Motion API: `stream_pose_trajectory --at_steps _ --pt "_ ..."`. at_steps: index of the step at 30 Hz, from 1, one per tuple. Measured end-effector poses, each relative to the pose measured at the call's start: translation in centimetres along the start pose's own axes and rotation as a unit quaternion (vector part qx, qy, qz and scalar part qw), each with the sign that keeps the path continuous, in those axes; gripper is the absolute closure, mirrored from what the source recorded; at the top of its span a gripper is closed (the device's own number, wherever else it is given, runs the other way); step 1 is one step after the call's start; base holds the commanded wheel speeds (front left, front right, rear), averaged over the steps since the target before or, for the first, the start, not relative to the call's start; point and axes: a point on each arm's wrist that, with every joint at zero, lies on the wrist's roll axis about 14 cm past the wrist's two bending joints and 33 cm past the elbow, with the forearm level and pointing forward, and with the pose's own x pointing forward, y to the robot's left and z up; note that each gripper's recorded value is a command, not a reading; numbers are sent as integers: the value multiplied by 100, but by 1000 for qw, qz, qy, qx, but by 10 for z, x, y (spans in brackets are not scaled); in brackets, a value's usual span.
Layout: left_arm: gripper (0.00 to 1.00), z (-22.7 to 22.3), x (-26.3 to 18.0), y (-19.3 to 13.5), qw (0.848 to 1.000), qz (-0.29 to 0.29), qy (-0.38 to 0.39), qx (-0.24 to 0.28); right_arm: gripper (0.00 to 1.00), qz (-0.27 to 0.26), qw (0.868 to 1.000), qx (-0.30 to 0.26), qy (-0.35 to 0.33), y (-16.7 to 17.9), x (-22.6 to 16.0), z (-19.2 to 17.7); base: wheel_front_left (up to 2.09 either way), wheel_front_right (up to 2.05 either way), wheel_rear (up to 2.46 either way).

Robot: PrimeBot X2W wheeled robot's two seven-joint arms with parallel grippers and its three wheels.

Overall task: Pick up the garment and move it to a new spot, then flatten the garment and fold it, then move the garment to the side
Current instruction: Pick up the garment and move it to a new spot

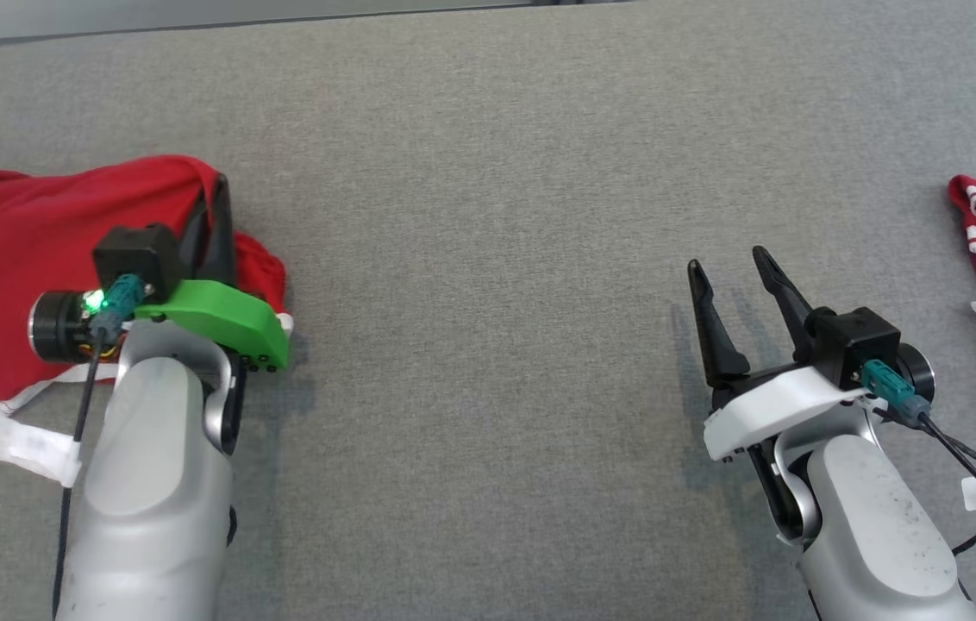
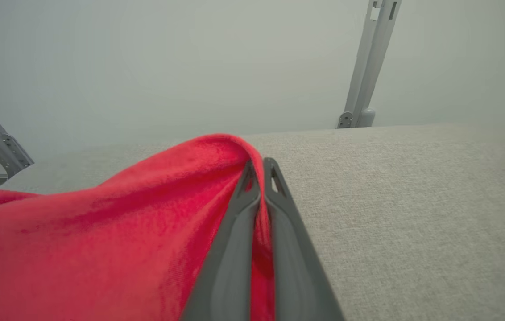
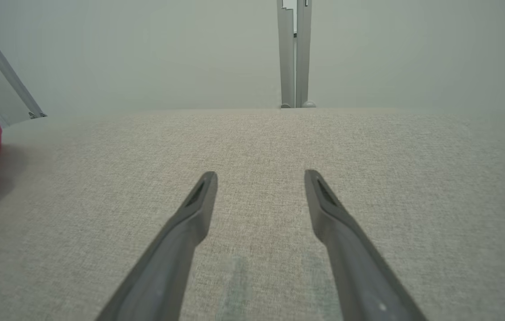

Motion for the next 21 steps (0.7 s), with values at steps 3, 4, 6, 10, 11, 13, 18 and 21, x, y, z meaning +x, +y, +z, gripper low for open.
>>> stream_pose_trajectory --at_steps 3,4,6,10,11,13,18,21 --pt "100 -2 7 -53 997 -73 1 -3 0 -25 1000 -1 -2 -17 -12 4 0 0 0" --pt "100 -2 7 -66 996 -91 0 -8 0 -30 1000 0 -3 -20 -15 5 0 0 0" --pt "100 -3 6 -101 990 -138 1 -19 0 -42 999 5 -3 -26 -23 6 0 0 0" --pt "100 -1 -4 -160 975 -218 0 -38 0 -64 998 6 -9 -40 -36 12 0 0 0" --pt "100 0 -6 -171 972 -232 0 -44 0 -69 998 6 -10 -43 -38 13 0 0 0" --pt "100 1 -12 -195 965 -259 -1 -49 0 -81 997 6 -12 -50 -44 16 0 0 0" --pt "100 3 -23 -233 951 -302 2 -65 0 -101 995 7 -16 -62 -55 20 0 0 0" --pt "0 4 -26 -245 949 -310 2 -64 0 -110 994 8 -16 -68 -58 20 0 0 0"
